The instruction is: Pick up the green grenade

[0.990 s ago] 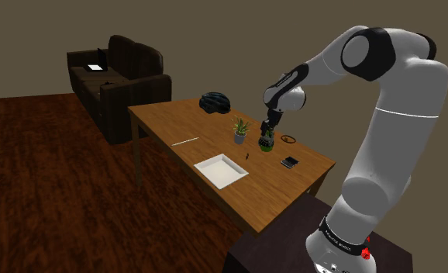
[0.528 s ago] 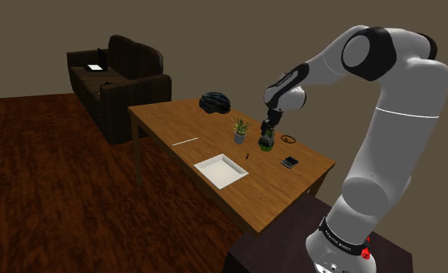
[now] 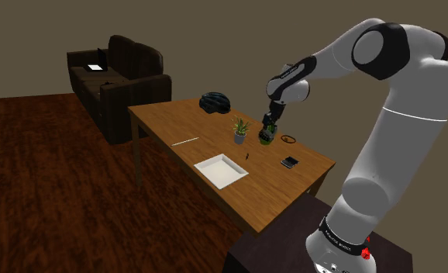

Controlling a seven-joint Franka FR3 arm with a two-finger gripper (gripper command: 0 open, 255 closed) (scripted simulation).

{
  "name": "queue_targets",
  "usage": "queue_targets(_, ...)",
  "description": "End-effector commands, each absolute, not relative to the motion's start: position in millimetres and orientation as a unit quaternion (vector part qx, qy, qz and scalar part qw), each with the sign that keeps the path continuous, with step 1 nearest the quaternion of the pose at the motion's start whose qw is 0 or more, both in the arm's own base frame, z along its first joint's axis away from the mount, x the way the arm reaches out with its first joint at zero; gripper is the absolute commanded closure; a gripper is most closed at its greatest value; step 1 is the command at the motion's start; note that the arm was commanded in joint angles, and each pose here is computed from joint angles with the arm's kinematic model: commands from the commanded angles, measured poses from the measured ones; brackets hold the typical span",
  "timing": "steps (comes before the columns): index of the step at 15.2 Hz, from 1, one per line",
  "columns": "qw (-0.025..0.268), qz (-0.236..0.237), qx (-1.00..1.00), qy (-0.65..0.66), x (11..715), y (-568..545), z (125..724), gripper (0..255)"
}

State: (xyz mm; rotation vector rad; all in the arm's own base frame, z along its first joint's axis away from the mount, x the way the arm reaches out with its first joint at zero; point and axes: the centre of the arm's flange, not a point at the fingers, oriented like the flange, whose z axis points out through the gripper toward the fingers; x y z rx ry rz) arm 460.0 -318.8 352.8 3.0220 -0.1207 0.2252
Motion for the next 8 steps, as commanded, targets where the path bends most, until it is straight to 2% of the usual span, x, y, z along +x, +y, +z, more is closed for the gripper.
queue_targets(1,0.054,0.074,0.995,-0.04,460,-319,364,255)
queue_targets(8,0.054,0.074,0.995,-0.04,460,-319,391,255)
